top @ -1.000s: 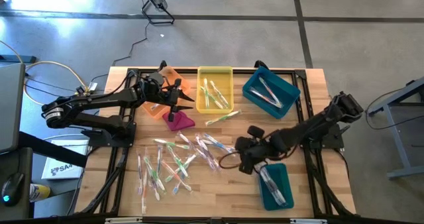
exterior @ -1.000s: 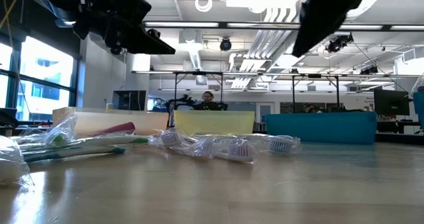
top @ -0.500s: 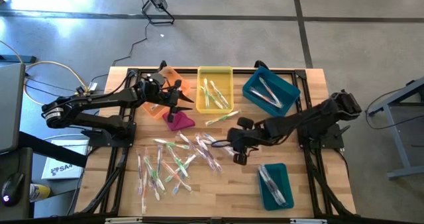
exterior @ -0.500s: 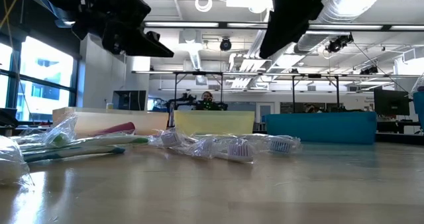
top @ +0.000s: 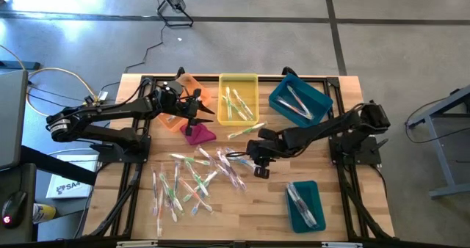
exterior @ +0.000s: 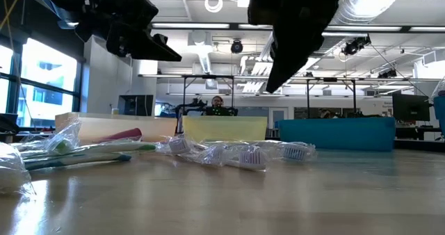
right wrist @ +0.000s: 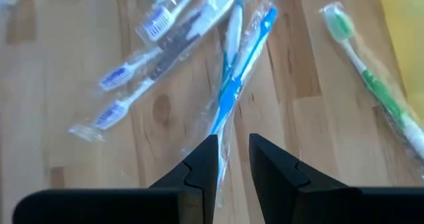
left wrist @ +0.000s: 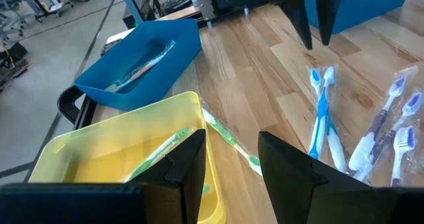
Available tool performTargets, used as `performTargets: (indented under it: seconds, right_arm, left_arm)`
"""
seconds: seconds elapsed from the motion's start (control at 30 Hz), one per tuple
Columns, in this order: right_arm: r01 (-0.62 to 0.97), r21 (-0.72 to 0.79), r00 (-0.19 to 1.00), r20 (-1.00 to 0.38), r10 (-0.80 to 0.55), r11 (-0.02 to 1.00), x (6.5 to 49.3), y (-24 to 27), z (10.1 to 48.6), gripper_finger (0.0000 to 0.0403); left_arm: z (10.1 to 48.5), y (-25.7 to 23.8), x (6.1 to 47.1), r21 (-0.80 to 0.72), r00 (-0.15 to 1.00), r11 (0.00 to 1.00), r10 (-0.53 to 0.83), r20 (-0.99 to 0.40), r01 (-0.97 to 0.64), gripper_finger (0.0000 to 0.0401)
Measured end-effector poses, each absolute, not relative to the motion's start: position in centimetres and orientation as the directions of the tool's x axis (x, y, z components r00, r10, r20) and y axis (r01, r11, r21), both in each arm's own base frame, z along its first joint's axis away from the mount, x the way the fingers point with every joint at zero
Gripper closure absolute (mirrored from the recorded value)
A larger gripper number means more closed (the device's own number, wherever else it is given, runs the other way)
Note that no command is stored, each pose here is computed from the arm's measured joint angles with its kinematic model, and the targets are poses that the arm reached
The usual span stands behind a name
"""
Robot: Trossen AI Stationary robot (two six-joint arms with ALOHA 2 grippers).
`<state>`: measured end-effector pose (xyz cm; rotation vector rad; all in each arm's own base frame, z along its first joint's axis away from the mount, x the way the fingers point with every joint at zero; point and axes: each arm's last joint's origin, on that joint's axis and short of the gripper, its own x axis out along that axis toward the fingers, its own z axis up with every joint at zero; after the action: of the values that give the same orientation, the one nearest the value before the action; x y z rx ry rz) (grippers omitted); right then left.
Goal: Pick & Place Toothbrushes
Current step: Put the blue toothbrush into the orange bin
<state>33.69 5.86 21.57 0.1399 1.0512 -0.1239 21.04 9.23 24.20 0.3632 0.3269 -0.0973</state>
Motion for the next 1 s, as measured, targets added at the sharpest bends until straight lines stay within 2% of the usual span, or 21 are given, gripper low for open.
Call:
performTargets:
  seconds: [0.57,1.0]
  right_arm:
    - [0.166,0.115,0.386,-0.922,0.043,0.979,35.4,5.2,17.0,0.0325]
    - [0.157,0.136,0.4,-0.915,0.064,0.978,36.2,5.4,15.7,0.0325]
  left_arm:
    - [24.2,9.2,21.0,0.335,0.943,0.93,-0.035,-0.33,0.152,0.0267]
    - [24.2,9.2,21.0,0.334,0.943,0.93,-0.035,-0.331,0.152,0.0267]
